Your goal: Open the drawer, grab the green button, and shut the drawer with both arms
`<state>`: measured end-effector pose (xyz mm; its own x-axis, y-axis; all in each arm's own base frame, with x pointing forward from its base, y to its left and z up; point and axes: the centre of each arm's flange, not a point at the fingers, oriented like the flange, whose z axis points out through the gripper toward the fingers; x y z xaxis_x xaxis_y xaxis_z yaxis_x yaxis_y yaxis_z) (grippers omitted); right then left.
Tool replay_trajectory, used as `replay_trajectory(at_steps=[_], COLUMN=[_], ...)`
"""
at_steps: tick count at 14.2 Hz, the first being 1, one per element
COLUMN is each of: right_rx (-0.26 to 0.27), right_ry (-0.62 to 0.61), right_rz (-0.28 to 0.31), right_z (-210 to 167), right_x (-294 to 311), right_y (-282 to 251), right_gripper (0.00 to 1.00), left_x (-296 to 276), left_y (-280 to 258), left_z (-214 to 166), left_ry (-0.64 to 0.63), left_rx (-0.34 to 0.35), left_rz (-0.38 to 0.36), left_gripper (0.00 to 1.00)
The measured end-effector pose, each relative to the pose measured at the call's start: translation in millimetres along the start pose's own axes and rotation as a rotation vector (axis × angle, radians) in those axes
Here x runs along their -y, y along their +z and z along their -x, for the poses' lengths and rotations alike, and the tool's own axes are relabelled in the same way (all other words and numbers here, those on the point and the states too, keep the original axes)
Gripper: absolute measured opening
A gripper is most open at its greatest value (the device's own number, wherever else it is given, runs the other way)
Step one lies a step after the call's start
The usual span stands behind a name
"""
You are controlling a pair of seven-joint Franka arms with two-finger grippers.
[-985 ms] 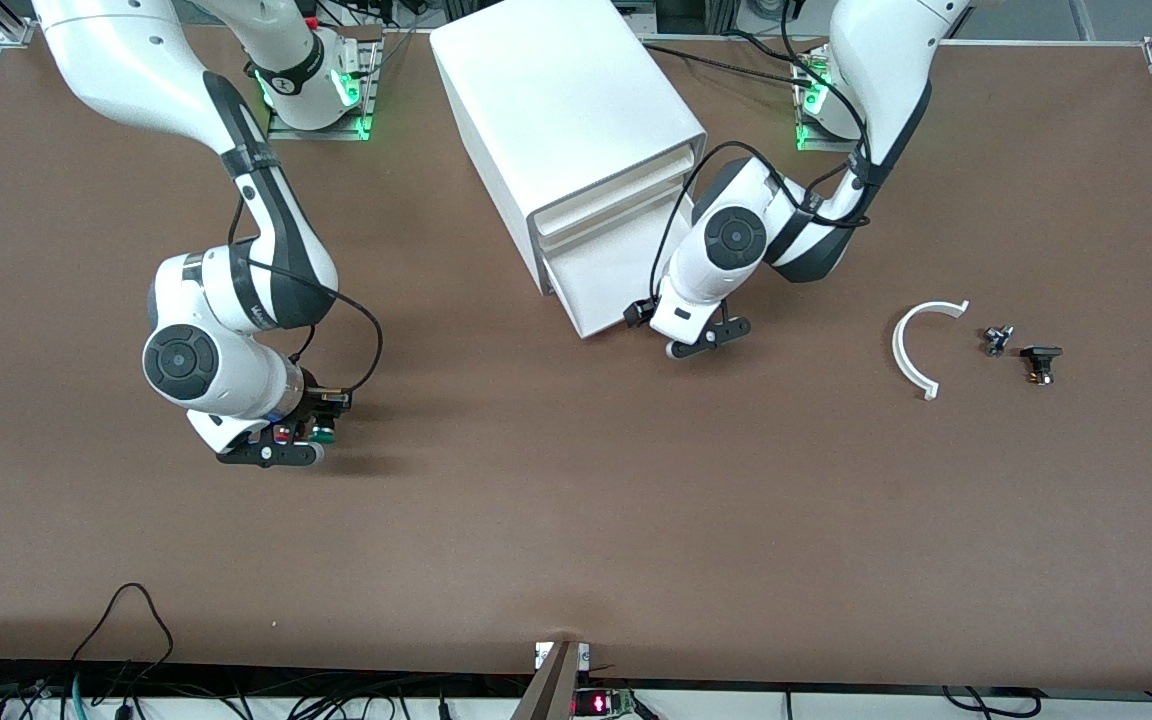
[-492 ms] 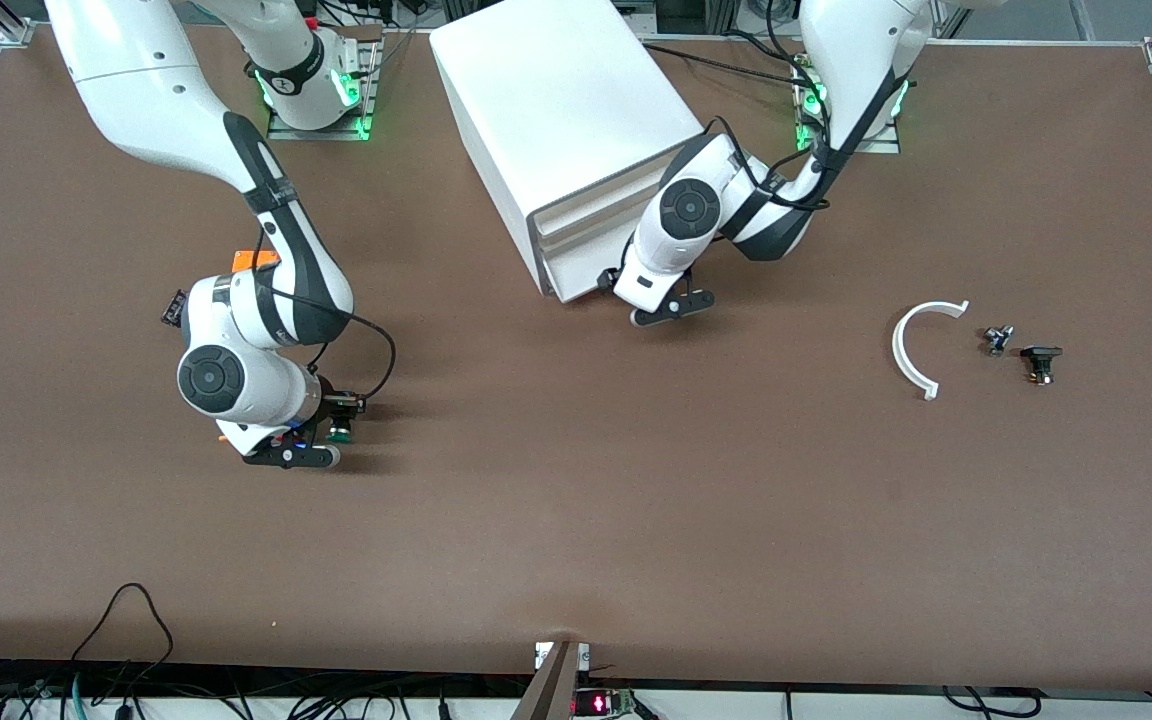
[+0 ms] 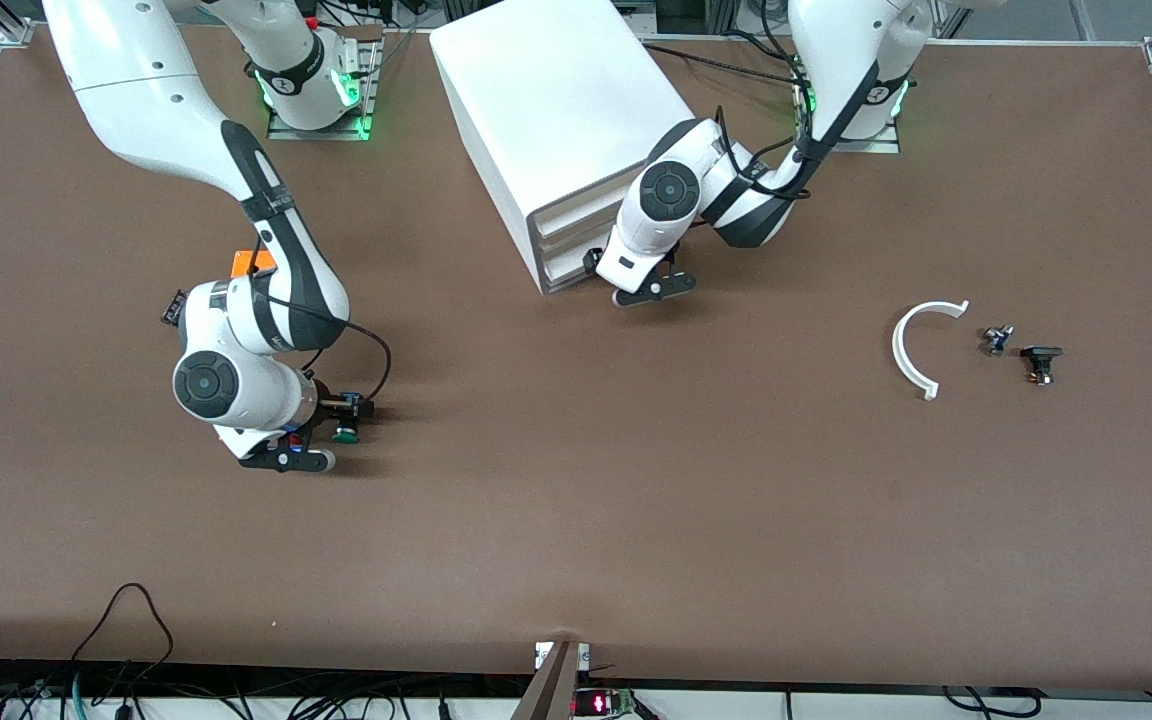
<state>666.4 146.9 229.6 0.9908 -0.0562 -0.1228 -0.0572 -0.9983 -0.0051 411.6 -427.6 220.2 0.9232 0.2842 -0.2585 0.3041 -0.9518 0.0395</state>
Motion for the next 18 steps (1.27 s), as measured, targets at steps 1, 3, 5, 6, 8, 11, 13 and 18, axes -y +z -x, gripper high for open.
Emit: replay_trajectory(at_steps=[1,3,5,6,8,11,13,18], right_rx=[-0.004,0.003,-0.028,-0.053,-0.089,-0.119,-0.129,-0.145], right_ry=[0.0,-0.001,-0.003,-0.002,-0.003,-0.013,-0.009,0.043], right_rz=[-0.002,-0.002,-0.012,-0.018,-0.027,-0.03,-0.032,-0.03], right_z=[-1.2,-3.0,-5.1,-5.2,-1.9,15.0,32.1,78.8], right_x=[0.4,1.3,-6.6,-14.3,-38.2,-60.9,-67.7,-118.5], right_y=[-18.3,-70.2,-121.6,-143.4,-182.1,-234.5,-267.6,-324.7], right_gripper=[1.0,1.0,1.0,1.0,1.0,1.0,1.0,1.0], left_x=[-0.4,-1.6,-4.5,-5.5,-6.4,-5.6,-5.0,-12.5], left_y=[0.4,1.3,1.9,2.1,2.4,3.0,2.7,-21.3], left_z=[1.3,4.6,10.4,12.5,14.6,14.7,14.2,0.2], left_ry=[-0.006,-0.011,-0.006,-0.004,-0.001,-0.002,-0.003,-0.009], left_rx=[0.006,0.016,0.023,0.025,0.027,0.03,0.034,0.029], left_rz=[0.002,0.005,0.008,0.008,0.008,0.002,-0.004,0.015], left_gripper=[1.0,1.0,1.0,1.0,1.0,1.0,1.0,1.0])
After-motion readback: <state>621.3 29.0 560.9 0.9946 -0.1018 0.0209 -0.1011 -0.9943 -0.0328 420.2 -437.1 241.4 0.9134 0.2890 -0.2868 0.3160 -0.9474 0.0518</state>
